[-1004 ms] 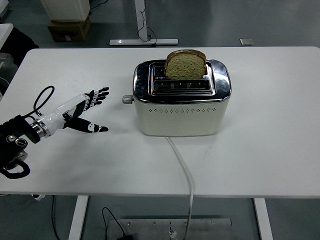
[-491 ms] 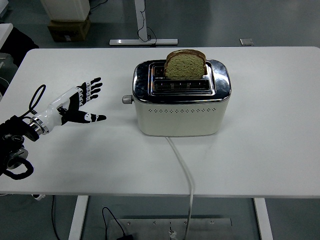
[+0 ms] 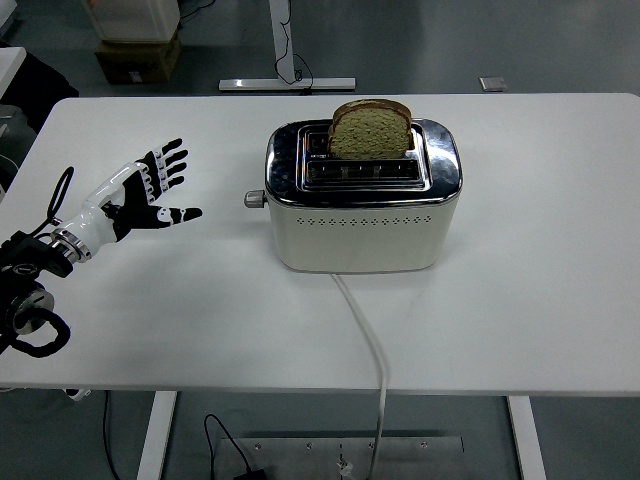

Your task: Press down toaster

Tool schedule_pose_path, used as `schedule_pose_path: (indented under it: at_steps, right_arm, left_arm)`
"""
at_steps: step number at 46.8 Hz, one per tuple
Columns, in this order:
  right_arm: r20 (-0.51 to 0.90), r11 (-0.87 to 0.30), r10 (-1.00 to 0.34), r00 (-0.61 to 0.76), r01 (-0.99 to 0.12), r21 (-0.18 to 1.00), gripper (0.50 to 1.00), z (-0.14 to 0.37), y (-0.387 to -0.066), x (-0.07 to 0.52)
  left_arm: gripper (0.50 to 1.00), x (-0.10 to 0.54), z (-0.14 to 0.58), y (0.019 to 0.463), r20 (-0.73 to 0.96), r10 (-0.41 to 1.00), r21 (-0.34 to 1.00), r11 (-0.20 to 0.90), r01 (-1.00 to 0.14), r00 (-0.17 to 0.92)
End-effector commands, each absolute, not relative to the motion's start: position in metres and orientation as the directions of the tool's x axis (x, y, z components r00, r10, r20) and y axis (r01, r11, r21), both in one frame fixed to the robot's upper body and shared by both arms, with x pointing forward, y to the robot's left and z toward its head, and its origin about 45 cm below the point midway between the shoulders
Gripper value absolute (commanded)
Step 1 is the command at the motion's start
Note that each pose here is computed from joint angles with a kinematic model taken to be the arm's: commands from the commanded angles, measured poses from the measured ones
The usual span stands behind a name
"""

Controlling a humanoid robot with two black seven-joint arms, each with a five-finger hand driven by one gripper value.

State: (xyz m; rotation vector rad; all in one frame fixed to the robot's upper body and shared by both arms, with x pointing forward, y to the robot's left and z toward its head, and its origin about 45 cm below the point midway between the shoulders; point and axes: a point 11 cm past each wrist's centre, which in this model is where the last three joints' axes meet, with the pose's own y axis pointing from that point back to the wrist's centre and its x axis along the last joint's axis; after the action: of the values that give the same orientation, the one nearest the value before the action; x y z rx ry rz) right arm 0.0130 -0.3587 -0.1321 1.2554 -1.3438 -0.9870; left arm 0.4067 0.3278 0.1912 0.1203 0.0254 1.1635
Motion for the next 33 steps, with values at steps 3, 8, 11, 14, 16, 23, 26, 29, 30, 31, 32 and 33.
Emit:
schedule_pose_path:
  at_steps: [3,8,11,14,16,23,26,29,30,31,32,33]
  right_arm:
    - [0.134,0.125,-0.990,0.047,-0.167,0.978,0.998,-0.132,-0.358,0.013]
    - [0.136,0.126,-0.990,0.047,-0.167,0.978,0.998,-0.132,-0.359,0.013]
    - [0.134,0.125,-0.990,0.047,-0.166,0.978,0.998,-0.132,-0.358,0.012]
    - [0.134,0.125,-0.990,0.047,-0.167,0.978,0.998,-0.132,-0.358,0.013]
    - [0.134,0.125,-0.990,0.047,-0.167,0.978,0.998,-0.132,-0.358,0.013]
    - [0.136,0.126,-0.990,0.047,-0.167,0.978,0.998,-0.132,-0.359,0.013]
    - [0.134,0.125,-0.990,0.047,-0.167,0.978,0.998,-0.132,-0.358,0.013]
    - [0.134,0.125,-0.990,0.048,-0.167,0.978,0.998,-0.132,-0.358,0.013]
    - [0.134,0.125,-0.990,0.047,-0.167,0.978,0.998,-0.132,-0.358,0.013]
    - [0.134,0.125,-0.990,0.047,-0.167,0.978,0.998,-0.132,-0.358,0.013]
    - [0.136,0.126,-0.990,0.047,-0.167,0.978,0.998,-0.132,-0.359,0.013]
    - [0.136,0.126,-0.990,0.047,-0.167,0.978,0.998,-0.132,-0.359,0.013]
  left_arm:
    - [1.000,0.409,0.193,0.333,-0.015,0.934,0.095,0.357,-0.929,0.357]
    - [1.000,0.410,0.192,0.341,-0.039,0.945,0.097,0.326,-0.940,0.323]
    - [1.000,0.411,0.191,0.343,-0.052,0.949,0.096,0.316,-0.944,0.312]
    - [1.000,0.411,0.192,0.344,-0.070,0.951,0.093,0.307,-0.947,0.302]
    - [1.000,0.412,0.193,0.344,-0.086,0.952,0.089,0.300,-0.950,0.293]
    - [1.000,0.417,0.196,0.352,-0.138,0.960,0.074,0.253,-0.965,0.242]
    - [1.000,0.420,0.197,0.352,-0.166,0.960,0.068,0.239,-0.969,0.226]
    - [1.000,0.421,0.197,0.353,-0.186,0.960,0.062,0.225,-0.972,0.211]
    - [1.000,0.421,0.197,0.354,-0.188,0.960,0.062,0.221,-0.973,0.206]
    - [1.000,0.421,0.196,0.354,-0.193,0.960,0.062,0.218,-0.974,0.203]
    - [1.000,0.422,0.196,0.353,-0.198,0.960,0.062,0.216,-0.974,0.200]
    - [1.000,0.422,0.195,0.354,-0.204,0.960,0.063,0.211,-0.975,0.194]
